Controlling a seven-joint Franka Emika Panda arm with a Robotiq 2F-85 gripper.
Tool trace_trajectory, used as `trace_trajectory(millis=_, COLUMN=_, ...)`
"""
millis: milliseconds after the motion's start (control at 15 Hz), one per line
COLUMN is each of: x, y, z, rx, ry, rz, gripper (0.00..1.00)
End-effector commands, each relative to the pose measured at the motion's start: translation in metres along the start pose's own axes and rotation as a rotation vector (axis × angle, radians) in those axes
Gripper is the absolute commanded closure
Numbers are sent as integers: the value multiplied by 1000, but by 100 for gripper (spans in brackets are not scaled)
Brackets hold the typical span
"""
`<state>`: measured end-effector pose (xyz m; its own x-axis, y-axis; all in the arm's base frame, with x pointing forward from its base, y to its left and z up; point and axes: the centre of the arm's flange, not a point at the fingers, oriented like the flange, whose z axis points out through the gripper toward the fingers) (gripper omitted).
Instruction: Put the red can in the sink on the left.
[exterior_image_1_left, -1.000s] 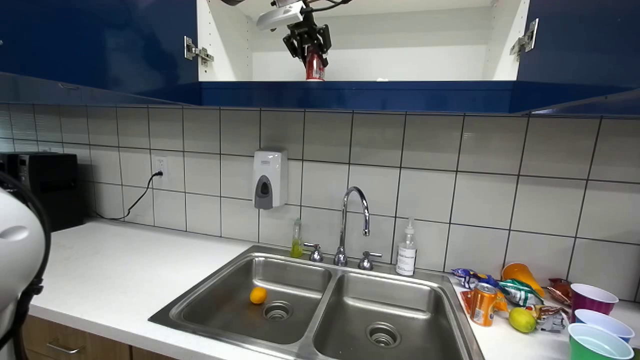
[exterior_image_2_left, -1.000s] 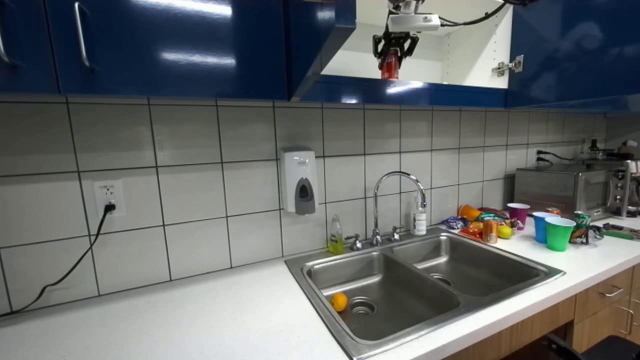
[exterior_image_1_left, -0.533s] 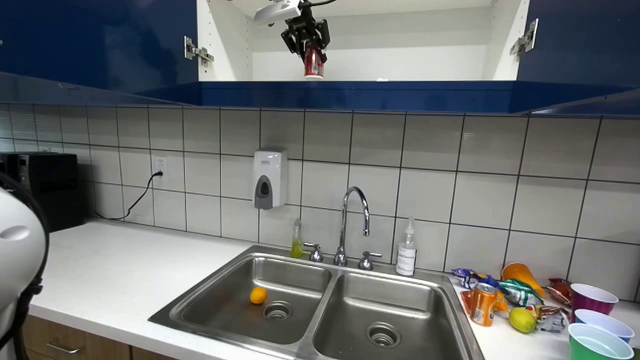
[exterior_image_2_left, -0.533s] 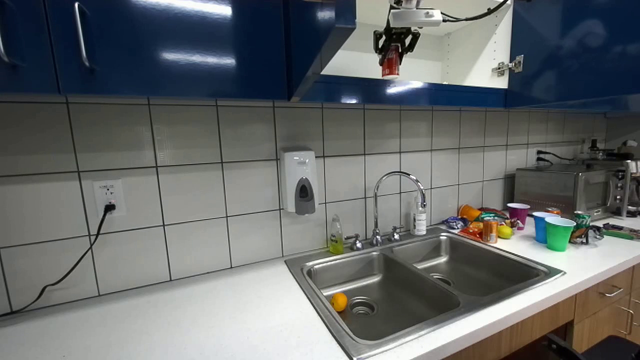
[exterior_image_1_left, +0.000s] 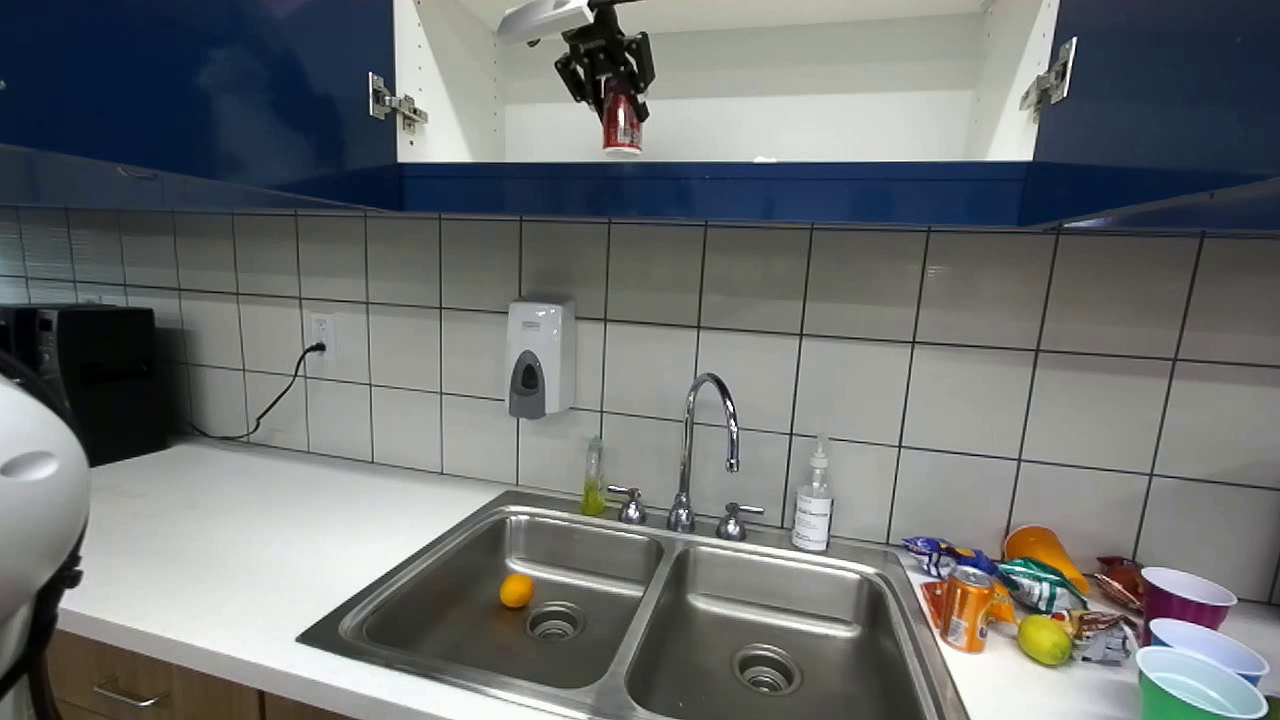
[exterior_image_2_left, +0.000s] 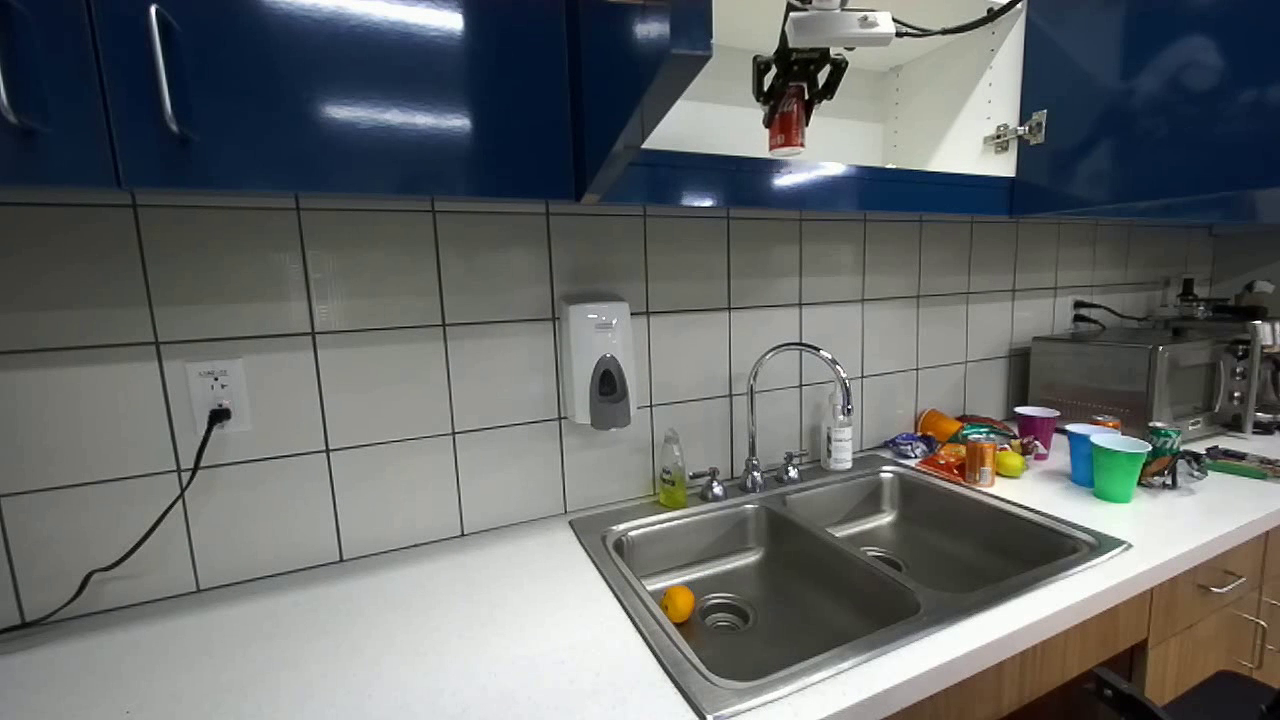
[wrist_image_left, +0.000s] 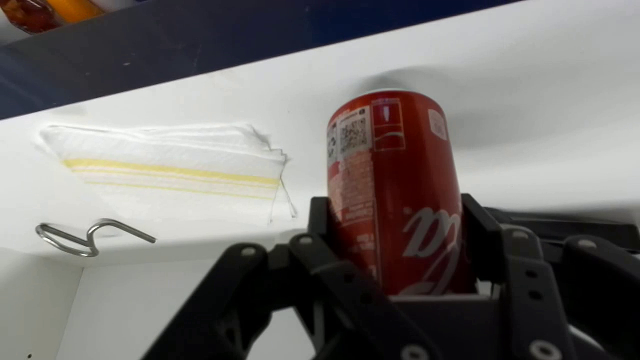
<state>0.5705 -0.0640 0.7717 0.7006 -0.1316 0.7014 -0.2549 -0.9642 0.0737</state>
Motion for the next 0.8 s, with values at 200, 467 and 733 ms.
trace_trajectory(millis=200, x=-25, y=-4, z=-31, rx=-4, ry=33, rz=-25, gripper=62)
trace_trajectory(millis=467, x=-37, y=-7, z=-38, rx=2, ry=23, rz=-29, gripper=62)
trace_trajectory(millis=733, x=-51, y=-9, z=-47, rx=6, ry=18, rz=-36, gripper=62)
